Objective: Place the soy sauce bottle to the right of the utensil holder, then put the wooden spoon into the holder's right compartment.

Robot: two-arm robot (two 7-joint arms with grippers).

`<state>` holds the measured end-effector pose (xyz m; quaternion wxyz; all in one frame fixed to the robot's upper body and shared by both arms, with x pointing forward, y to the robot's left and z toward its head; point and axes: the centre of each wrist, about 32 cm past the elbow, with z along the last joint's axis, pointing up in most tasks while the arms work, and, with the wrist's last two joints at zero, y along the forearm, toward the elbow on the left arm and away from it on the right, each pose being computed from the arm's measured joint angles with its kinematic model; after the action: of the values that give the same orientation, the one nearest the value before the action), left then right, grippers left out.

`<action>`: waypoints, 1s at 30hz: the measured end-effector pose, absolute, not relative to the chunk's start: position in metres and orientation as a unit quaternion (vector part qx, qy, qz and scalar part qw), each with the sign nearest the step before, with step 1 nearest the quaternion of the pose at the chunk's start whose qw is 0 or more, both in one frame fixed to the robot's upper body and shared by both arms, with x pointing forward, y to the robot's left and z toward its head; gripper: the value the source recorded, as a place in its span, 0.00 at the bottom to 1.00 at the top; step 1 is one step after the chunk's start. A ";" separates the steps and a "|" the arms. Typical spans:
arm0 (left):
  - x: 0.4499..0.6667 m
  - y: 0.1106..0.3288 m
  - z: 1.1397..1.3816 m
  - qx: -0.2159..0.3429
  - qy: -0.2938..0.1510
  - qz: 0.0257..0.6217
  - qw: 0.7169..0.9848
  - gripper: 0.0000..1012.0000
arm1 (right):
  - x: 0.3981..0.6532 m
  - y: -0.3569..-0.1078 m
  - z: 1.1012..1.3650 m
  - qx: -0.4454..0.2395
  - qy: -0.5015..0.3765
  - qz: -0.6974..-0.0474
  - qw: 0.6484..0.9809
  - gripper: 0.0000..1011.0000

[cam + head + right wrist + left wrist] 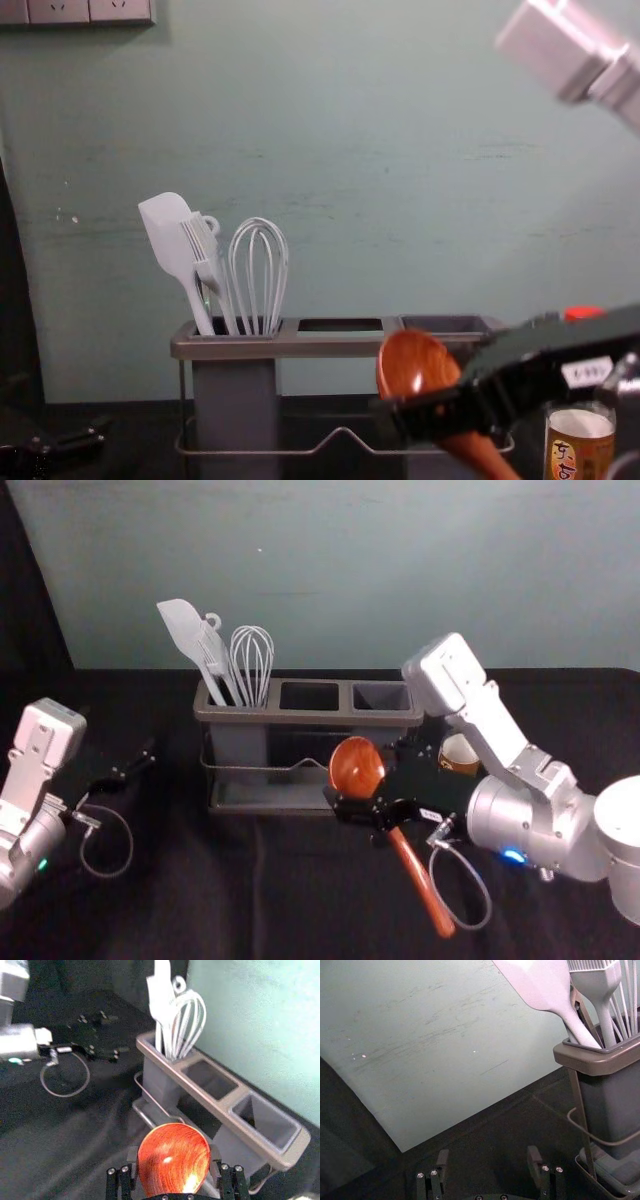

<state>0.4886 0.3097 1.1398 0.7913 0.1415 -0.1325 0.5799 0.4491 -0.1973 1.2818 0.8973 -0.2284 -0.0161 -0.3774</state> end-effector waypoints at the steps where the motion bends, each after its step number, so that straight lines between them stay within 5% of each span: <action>1: 0.489 0.310 1.140 0.141 -0.132 0.580 0.791 1.00 | 0.449 -0.198 1.284 -0.226 -0.021 -0.376 0.898 0.83; 15: 0.489 0.310 1.140 0.141 -0.132 0.580 0.791 1.00 | 0.457 -0.207 1.334 -0.174 -0.108 -0.375 0.904 0.83; 30: 0.489 0.310 1.140 0.141 -0.132 0.580 0.791 1.00 | 0.516 -0.200 1.365 -0.133 -0.166 -0.390 0.896 0.83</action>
<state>0.4886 0.3097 1.1398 0.7913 0.1415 -0.1324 0.5799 0.5164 -0.2003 1.3651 0.8959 -0.1334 -0.1661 -0.3900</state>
